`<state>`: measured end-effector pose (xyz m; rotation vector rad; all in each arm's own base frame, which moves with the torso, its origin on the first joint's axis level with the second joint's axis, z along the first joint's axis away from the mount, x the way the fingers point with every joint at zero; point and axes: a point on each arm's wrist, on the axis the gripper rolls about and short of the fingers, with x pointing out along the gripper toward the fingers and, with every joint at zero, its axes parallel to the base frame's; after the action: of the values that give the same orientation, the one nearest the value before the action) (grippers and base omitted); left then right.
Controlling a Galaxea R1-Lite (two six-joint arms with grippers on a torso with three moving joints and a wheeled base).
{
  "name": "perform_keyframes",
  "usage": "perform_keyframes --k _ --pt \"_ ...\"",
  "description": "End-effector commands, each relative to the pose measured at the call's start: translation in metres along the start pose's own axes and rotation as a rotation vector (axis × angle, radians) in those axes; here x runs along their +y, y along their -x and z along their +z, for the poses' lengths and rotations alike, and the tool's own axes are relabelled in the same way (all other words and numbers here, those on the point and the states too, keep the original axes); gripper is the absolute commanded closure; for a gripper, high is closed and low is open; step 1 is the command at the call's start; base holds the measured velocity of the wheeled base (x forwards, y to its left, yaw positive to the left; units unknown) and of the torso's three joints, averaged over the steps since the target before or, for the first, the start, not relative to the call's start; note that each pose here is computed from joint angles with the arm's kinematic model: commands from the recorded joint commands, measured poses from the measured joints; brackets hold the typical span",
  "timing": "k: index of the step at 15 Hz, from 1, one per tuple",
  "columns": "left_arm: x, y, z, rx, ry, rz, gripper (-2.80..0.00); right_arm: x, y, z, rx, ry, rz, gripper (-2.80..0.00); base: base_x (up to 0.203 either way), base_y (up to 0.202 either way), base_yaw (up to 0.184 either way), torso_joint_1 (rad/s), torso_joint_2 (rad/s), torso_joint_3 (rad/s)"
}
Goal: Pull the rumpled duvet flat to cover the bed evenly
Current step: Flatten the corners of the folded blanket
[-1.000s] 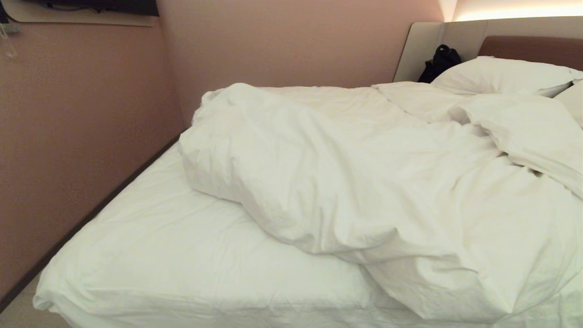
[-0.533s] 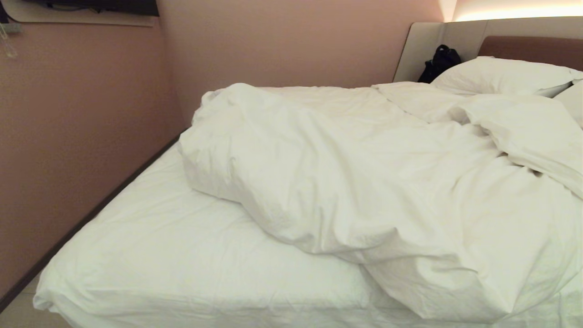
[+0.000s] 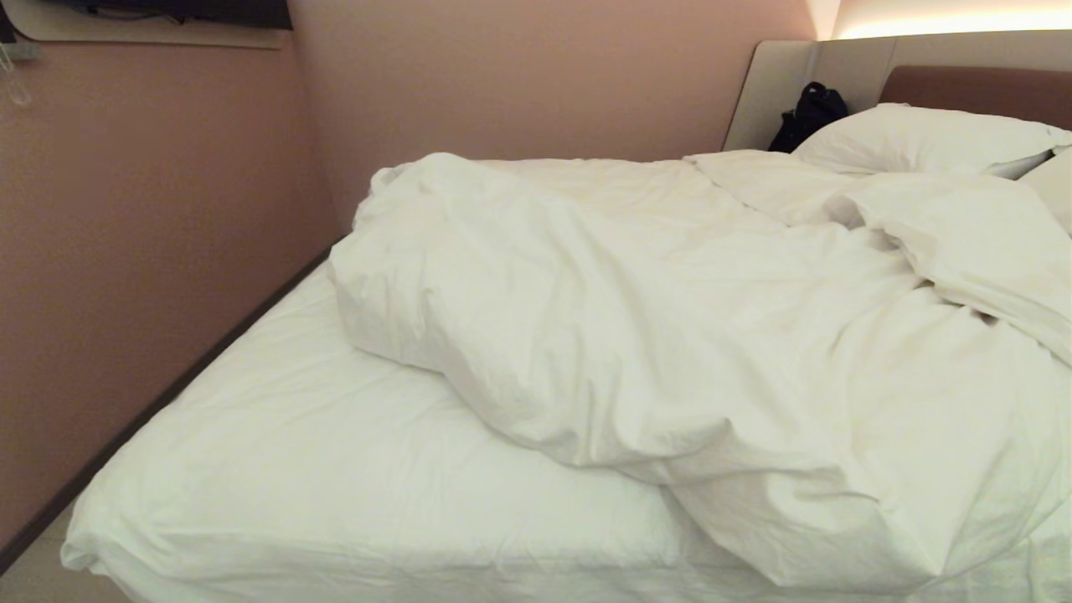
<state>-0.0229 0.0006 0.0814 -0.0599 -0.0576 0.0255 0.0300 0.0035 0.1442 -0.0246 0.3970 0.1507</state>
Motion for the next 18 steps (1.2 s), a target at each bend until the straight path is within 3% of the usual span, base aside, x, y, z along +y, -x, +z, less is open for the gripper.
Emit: perform_keyframes --k 1,2,4,9,16,17,18 --pt "0.0 0.0 0.0 0.0 0.001 0.0 0.0 -0.003 -0.031 0.017 0.105 0.173 0.056 0.0 0.0 0.0 0.0 0.0 0.0 0.0" --pt "0.0 0.0 0.0 0.0 0.001 0.0 0.0 -0.004 -0.042 0.023 0.144 0.211 0.079 0.0 0.0 0.0 0.0 0.0 0.0 0.0" --pt "0.0 0.0 0.0 -0.002 0.001 0.002 0.0 -0.001 -0.059 0.035 0.18 0.364 0.136 0.0 0.0 0.0 0.0 0.0 0.0 0.0" --pt "0.0 0.0 0.001 -0.011 0.01 -0.001 0.0 0.036 -0.071 0.044 0.174 0.611 0.337 0.0 0.0 0.0 0.0 0.0 0.0 0.0" --pt "0.0 0.0 0.001 -0.011 0.01 -0.001 0.0 0.064 -0.079 0.04 0.176 0.771 0.246 0.0 0.0 0.0 0.0 0.0 0.0 0.0" --pt "0.0 0.0 0.001 -0.011 0.01 -0.001 0.0 0.066 -0.08 0.039 0.181 0.782 0.221 -2.8 0.0 0.0 0.0 0.0 0.0 0.0" --pt "0.0 0.0 0.001 -0.011 0.01 0.0 0.0 0.068 -0.08 0.039 0.182 0.786 0.21 -2.8 0.0 0.0 0.0 0.0 0.0 0.0"
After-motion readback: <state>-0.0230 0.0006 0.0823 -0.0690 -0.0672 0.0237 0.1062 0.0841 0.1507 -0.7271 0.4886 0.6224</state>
